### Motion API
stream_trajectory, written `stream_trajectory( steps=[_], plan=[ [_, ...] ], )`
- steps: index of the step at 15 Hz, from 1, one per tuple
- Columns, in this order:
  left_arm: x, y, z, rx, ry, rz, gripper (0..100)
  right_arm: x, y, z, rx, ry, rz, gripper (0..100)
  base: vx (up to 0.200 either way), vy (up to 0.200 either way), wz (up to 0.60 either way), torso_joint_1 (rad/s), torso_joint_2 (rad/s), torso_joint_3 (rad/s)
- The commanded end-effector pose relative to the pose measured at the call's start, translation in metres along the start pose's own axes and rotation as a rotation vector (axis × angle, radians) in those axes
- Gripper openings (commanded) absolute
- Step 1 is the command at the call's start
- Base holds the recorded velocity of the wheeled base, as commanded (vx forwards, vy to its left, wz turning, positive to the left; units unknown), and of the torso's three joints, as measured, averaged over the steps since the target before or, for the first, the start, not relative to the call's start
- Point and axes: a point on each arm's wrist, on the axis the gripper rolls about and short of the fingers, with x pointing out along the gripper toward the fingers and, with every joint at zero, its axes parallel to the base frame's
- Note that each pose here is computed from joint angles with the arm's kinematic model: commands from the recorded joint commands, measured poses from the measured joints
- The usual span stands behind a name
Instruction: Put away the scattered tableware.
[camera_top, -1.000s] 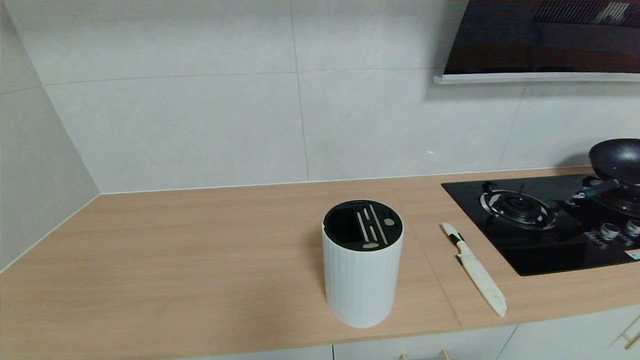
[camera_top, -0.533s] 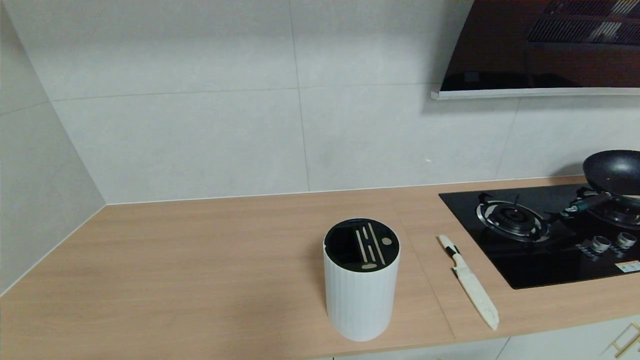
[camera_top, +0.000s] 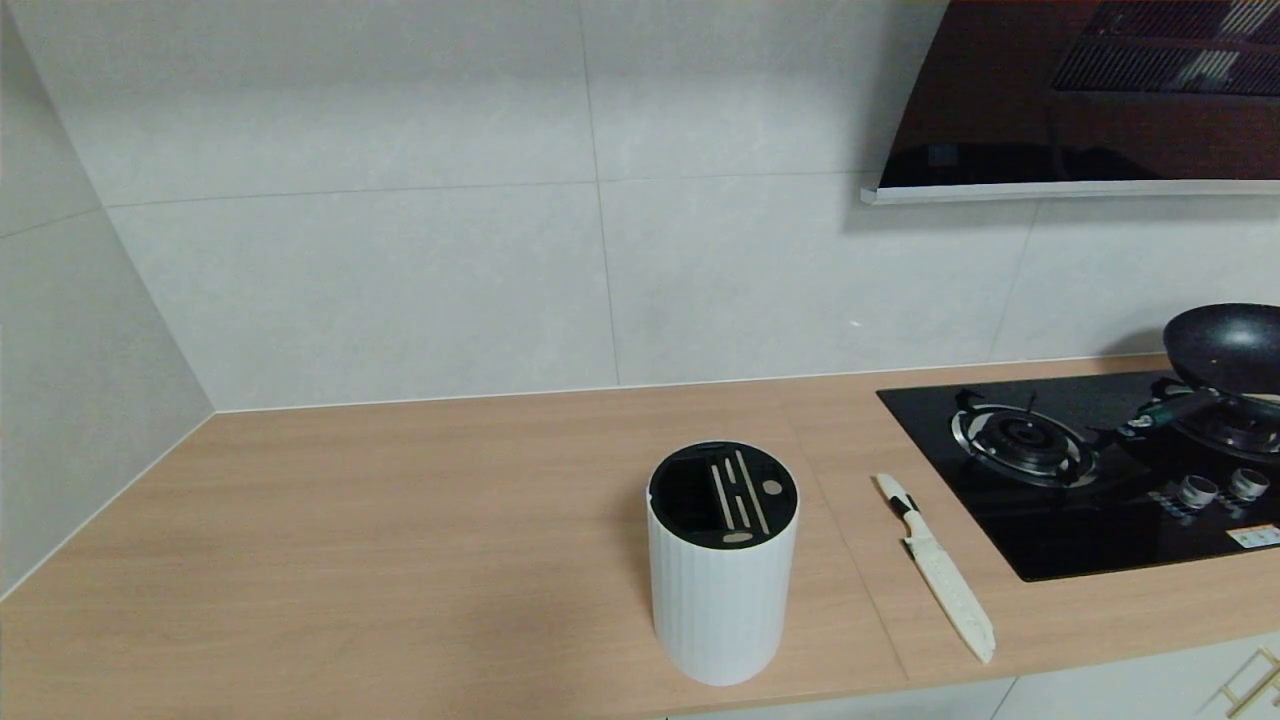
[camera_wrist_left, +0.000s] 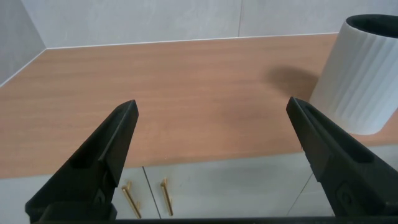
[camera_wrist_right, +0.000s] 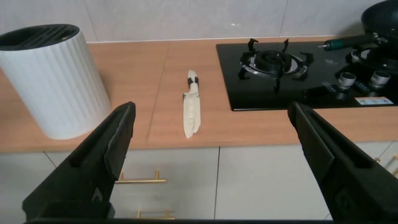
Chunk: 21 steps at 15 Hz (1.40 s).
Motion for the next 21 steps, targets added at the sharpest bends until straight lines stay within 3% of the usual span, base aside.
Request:
stream_trajectory(
  steps=[1,3,4,6,8,9,13,15,17,18,21],
  plan=[
    [0.0,0.0,0.0,0.0,0.0,0.001,100,0.0,0.0,0.0,-0.011,0.001,-0.003,100,0.0,0.0,0.0,0.0,0.0,0.0],
    [0.0,0.0,0.0,0.0,0.0,0.001,100,-0.001,0.0,0.005,-0.013,-0.024,-0.009,100,0.0,0.0,0.0,0.0,0.0,0.0],
    [0.0,0.0,0.0,0.0,0.0,0.001,100,-0.01,0.0,0.038,0.033,-0.109,0.011,100,0.0,0.0,0.0,0.0,0.0,0.0],
    [0.0,0.0,0.0,0.0,0.0,0.001,100,-0.008,0.0,0.051,0.045,-0.066,0.041,100,0.0,0.0,0.0,0.0,0.0,0.0],
    [0.0,0.0,0.0,0.0,0.0,0.001,100,0.009,0.001,0.072,0.046,0.046,0.14,100,0.0,0.0,0.0,0.0,0.0,0.0],
    [0.0,0.0,0.0,0.0,0.0,-0.001,100,0.03,0.001,0.083,0.057,0.155,0.163,100,0.0,0.0,0.0,0.0,0.0,0.0],
    [0.0,0.0,0.0,0.002,0.0,0.001,100,0.101,0.003,0.109,0.08,0.403,0.199,100,0.0,0.0,0.0,0.0,0.0,0.0],
    [0.0,0.0,0.0,0.002,0.0,0.001,100,0.145,0.006,0.107,0.083,0.503,0.204,100,0.0,0.0,0.0,0.0,0.0,0.0],
    [0.0,0.0,0.0,0.002,0.0,-0.001,100,0.156,0.007,0.105,0.083,0.523,0.205,100,0.0,0.0,0.0,0.0,0.0,0.0],
    [0.0,0.0,0.0,0.002,0.0,0.001,100,0.195,0.012,0.098,0.072,0.608,0.212,100,0.0,0.0,0.0,0.0,0.0,0.0],
    [0.0,0.0,0.0,0.002,0.0,0.001,100,0.234,0.022,0.083,0.049,0.701,0.215,100,0.0,0.0,0.0,0.0,0.0,0.0]
  ],
)
